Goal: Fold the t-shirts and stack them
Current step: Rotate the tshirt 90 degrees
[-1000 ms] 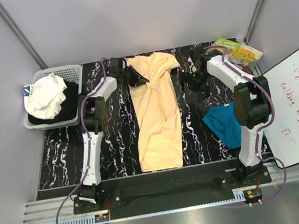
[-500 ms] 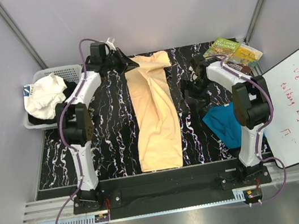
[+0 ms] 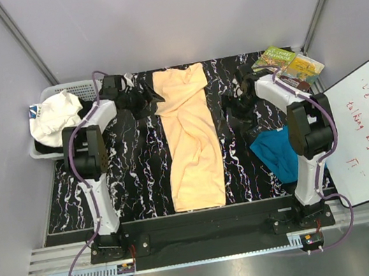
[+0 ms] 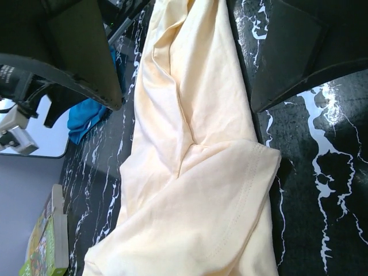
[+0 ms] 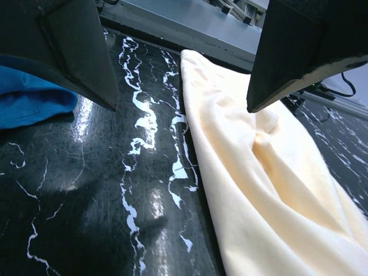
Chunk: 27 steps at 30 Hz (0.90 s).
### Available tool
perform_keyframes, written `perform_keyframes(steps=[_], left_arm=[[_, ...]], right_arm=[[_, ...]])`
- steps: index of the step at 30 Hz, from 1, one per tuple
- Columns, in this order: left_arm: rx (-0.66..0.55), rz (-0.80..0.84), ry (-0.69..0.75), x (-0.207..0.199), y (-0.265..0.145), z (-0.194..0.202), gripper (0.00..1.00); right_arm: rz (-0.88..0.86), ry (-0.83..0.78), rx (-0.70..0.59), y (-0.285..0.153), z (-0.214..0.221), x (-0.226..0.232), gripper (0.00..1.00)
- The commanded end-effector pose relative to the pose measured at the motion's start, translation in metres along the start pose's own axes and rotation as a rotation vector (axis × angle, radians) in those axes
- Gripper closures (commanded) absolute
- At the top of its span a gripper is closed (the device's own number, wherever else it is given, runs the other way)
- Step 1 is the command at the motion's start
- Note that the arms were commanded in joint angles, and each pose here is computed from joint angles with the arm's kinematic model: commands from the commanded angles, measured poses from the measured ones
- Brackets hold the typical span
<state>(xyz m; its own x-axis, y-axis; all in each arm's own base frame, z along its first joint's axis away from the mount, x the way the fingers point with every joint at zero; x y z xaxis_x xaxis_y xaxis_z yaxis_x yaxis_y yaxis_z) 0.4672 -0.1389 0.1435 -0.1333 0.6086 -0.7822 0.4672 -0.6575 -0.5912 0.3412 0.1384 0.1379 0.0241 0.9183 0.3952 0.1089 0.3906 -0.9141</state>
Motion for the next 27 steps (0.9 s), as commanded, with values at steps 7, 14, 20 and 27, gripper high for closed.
perform_keyframes(steps=[7,14,20,27], left_arm=[[-0.152,0.089,0.234,-0.058,0.015,-0.056,0.01],[-0.120,0.112,0.116,-0.038,0.073,-0.078,0.12],[-0.123,0.106,0.091,-0.026,0.089,-0.080,0.16],[-0.136,0.172,0.092,-0.033,0.100,-0.082,0.67]], right_arm=[[-0.078,-0.030,-0.139,0.007,-0.064,0.020,0.01],[-0.139,0.009,-0.123,0.026,-0.088,0.029,0.04],[-0.130,-0.002,-0.143,0.015,-0.085,0.030,0.04],[-0.119,0.003,-0.129,0.018,-0.080,0.027,0.03]])
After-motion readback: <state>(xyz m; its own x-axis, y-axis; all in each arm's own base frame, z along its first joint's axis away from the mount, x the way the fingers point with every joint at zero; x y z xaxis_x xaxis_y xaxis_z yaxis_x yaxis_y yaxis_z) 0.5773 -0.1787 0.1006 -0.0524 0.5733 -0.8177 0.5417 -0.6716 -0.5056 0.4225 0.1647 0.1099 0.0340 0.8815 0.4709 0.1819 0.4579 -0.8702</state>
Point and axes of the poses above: each gripper's point midway between its finger pads, its own y axis out along the fingers, its own x axis along the line the jaws close on, z = x × y, the point moved 7 cm from there along -y, back along the fingers, and after that the axes turned 6 degrees about -y, right-handed, at the moved point
